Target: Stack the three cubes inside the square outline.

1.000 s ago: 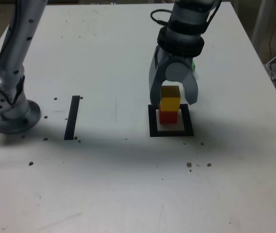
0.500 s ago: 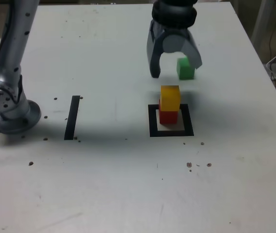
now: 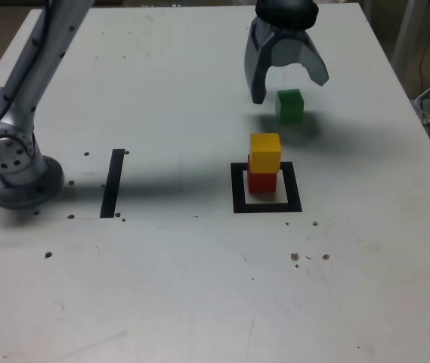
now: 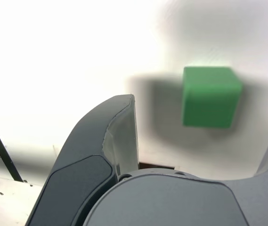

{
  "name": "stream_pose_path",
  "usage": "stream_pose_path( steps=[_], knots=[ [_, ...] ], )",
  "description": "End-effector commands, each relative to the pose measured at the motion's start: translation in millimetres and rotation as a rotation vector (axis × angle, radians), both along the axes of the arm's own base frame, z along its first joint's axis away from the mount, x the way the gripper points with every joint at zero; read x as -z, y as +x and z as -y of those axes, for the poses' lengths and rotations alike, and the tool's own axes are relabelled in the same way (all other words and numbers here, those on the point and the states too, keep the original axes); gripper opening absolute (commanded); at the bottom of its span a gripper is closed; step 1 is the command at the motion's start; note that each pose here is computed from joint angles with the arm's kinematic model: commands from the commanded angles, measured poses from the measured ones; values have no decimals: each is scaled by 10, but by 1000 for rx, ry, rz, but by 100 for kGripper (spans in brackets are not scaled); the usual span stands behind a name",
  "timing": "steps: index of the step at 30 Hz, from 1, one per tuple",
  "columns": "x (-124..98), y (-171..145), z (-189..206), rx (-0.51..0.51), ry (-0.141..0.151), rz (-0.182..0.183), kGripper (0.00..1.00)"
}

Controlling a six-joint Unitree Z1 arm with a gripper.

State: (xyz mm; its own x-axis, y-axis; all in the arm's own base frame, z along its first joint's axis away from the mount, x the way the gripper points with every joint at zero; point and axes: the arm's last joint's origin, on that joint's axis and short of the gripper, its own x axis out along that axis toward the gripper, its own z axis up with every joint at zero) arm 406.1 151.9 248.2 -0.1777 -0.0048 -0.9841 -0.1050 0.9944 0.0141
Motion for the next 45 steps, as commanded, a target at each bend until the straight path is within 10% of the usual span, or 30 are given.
stream_pose_path(
  steps=[1,20,34,45],
  knots=[
    [57,49,-57,0,-7,-13,97],
    [330,234,-207,-8,-74,-83,65],
    [362,274,-194,11,-69,-81,30],
    [343,272,-179,18,-73,-80,29]
  ],
)
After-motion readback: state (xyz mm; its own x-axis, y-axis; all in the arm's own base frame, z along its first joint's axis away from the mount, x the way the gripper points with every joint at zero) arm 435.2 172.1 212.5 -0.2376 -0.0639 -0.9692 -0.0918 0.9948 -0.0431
